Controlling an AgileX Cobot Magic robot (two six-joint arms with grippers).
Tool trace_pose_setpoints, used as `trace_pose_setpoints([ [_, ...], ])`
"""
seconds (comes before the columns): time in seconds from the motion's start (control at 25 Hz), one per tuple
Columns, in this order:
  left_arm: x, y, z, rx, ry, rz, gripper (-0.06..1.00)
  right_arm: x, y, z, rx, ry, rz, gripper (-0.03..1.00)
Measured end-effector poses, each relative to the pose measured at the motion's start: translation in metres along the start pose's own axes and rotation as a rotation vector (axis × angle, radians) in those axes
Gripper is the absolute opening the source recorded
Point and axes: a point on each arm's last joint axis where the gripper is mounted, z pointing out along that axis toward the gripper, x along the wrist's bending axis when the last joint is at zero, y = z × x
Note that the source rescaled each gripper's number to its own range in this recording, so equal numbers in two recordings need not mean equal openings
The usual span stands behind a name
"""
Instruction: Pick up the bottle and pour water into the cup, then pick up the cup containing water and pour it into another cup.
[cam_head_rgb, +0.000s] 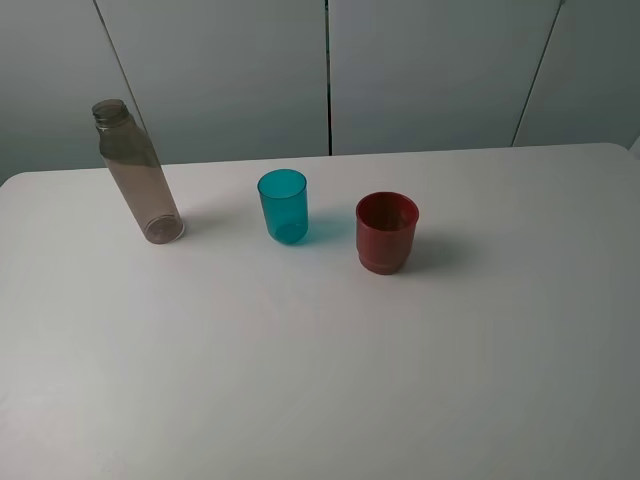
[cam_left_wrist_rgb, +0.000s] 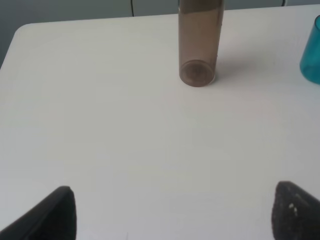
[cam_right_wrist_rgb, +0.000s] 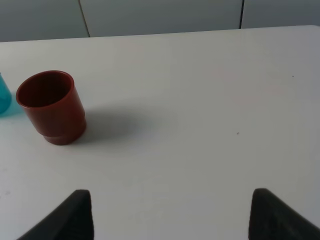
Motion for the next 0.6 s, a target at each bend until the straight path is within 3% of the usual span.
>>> trace_pose_setpoints([
  [0.4, -0.0001, 0.0, 0.0004, -0.002, 0.003, 0.001, 1.0, 0.0, 0.0, 0.0, 0.0, 0.0, 0.006, 0.1],
  [0.6, -0.0005, -0.0002, 0.0, -0.002, 0.054, -0.026, 1.0, 0.0, 0.0, 0.0, 0.0, 0.0, 0.006, 0.1],
])
